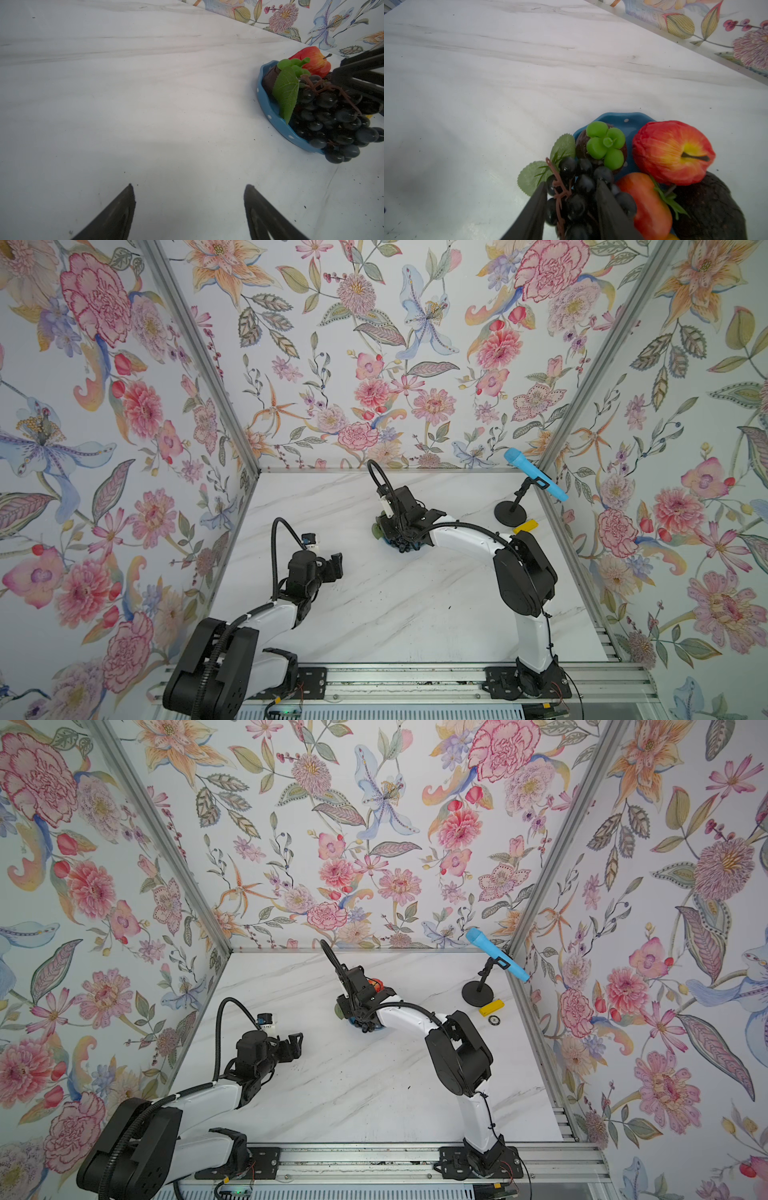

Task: Arrange fruit in a fruit bowl
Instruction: Place the fruits in the fruit bowl.

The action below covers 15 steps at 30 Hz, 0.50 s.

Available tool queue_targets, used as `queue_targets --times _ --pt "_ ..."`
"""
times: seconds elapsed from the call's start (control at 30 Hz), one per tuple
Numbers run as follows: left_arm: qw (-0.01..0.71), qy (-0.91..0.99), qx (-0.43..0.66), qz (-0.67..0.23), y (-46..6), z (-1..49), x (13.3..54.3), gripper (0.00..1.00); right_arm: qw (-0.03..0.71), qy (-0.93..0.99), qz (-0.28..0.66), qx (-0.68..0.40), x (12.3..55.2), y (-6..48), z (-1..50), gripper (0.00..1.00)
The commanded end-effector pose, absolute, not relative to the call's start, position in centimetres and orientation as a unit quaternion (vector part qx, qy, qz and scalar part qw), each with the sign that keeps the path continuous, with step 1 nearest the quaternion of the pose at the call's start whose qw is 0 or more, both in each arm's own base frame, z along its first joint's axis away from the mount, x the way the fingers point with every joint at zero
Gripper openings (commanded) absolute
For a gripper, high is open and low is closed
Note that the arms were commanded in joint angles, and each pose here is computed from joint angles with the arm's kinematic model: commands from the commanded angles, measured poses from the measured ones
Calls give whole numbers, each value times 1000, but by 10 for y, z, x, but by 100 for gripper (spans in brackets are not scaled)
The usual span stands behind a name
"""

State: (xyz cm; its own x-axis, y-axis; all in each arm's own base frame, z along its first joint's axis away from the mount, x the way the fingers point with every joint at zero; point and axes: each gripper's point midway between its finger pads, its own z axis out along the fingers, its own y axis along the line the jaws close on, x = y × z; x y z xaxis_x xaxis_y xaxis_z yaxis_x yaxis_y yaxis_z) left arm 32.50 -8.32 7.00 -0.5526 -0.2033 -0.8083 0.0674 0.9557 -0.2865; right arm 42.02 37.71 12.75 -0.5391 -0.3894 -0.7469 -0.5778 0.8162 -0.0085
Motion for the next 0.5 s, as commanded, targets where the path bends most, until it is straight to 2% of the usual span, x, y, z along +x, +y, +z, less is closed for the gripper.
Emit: queue_targets --times 0.0,0.27,0.47 --pt "475 867 -29 -145 -84 72 328 83 408 863 133 -267 419 372 153 43" --pt "476 867 -29 -146 -85 73 328 84 421 861 142 -248 416 360 173 44" --pt "484 857 -36 -172 -92 85 333 84 448 856 133 -222 407 329 205 48"
